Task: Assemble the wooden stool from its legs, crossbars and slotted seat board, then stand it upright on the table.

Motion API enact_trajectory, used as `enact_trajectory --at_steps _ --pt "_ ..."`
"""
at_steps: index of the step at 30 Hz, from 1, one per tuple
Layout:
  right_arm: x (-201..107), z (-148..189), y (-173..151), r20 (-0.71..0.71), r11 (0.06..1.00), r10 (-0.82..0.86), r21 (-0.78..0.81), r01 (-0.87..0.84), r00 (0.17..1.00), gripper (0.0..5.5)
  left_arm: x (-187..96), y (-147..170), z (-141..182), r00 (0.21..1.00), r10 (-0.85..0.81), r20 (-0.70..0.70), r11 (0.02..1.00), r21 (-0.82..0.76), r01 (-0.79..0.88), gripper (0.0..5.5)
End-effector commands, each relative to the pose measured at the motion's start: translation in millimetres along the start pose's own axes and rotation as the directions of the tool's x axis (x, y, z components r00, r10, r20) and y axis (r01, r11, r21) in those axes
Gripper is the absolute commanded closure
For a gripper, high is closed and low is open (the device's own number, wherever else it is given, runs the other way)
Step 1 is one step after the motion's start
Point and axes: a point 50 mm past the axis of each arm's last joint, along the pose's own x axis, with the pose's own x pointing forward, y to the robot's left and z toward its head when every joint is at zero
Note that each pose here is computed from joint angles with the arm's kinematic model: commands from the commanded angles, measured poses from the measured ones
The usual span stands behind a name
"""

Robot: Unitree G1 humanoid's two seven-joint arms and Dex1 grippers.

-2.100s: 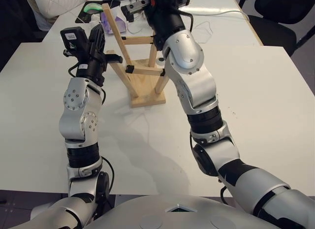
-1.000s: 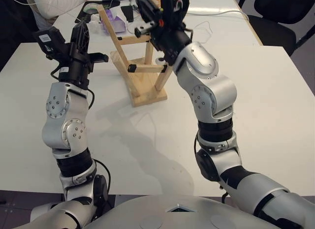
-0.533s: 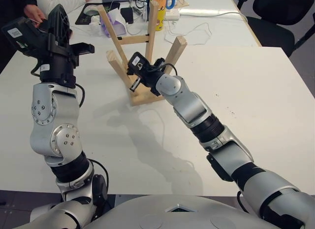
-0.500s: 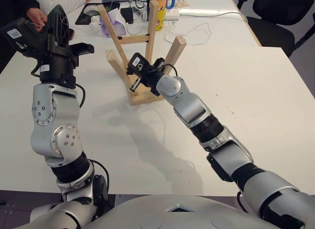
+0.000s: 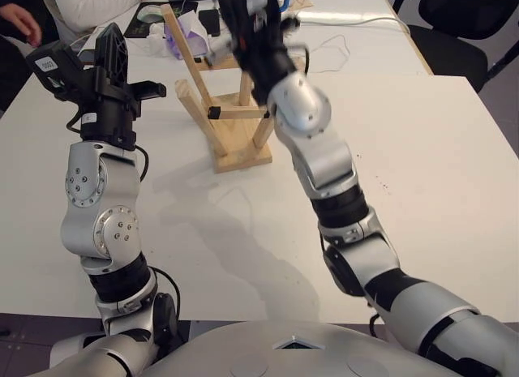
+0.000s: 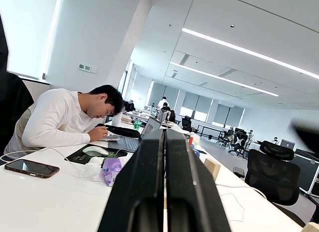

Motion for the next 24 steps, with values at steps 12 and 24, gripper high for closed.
enact_trajectory --at_steps 12,24 --pt "-164.5 -221.0 23.4 -0.906 0.788 0.355 0.158 -0.595 0.230 5.47 -13.5 -6.0 16.6 0.988 0.073 0.135 0.997 0.002 -0.074 5.50" --pt "-12.0 -21.3 -22.1 -0.048 0.997 -0.057 -0.063 0.054 0.997 5.47 1.4 -6.1 12.5 0.998 -0.029 0.053 0.999 0.022 0.028 5.50"
